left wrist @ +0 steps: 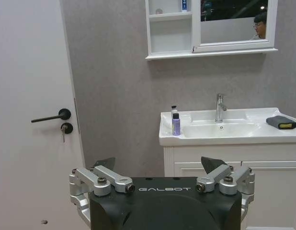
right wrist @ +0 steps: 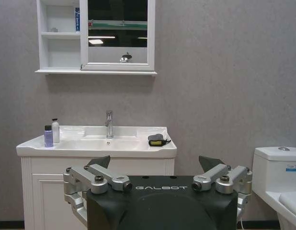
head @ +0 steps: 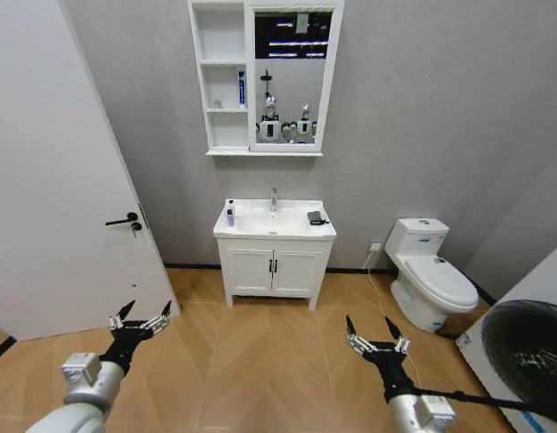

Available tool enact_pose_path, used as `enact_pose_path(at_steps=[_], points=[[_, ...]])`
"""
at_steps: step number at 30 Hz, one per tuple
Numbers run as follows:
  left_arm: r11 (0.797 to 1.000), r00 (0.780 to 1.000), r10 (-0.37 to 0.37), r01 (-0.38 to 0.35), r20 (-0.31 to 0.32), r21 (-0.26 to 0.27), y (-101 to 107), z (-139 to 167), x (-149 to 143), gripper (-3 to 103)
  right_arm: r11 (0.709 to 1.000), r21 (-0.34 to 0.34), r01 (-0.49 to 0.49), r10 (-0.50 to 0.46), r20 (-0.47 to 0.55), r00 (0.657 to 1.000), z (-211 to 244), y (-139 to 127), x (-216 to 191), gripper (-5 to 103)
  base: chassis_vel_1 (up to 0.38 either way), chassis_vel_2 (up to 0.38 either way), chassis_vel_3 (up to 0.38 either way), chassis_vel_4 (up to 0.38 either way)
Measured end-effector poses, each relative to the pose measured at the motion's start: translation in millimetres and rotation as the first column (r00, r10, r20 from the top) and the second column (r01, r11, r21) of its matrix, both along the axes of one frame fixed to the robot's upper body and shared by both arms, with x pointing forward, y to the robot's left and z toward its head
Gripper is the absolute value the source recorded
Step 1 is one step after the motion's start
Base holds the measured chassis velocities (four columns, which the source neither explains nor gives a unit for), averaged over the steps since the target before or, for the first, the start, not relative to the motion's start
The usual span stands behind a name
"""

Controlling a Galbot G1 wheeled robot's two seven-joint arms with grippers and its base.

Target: Move facial cleanser and shampoo from washbasin to cabinet, then wipe washbasin with towel.

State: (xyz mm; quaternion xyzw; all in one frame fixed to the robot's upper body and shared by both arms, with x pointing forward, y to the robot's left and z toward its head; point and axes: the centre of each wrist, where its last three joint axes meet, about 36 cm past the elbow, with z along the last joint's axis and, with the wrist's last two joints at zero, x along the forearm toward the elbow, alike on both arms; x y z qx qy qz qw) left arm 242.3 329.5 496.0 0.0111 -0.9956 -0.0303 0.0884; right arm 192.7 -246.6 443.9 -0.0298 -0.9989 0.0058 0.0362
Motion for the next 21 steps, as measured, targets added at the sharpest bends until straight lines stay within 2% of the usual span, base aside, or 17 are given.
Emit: enact_pose_path(at_steps=[21], points=[[1.0, 1.0, -0.012, 0.012, 0.003, 0.004, -0.9, 0.5, -1.5, 98, 1.0, 0.004, -0.018, 0.018, -0.027, 0.999, -1.0, 7.1, -1.8, 100, 0.0, 0.0, 0.0, 0.0]])
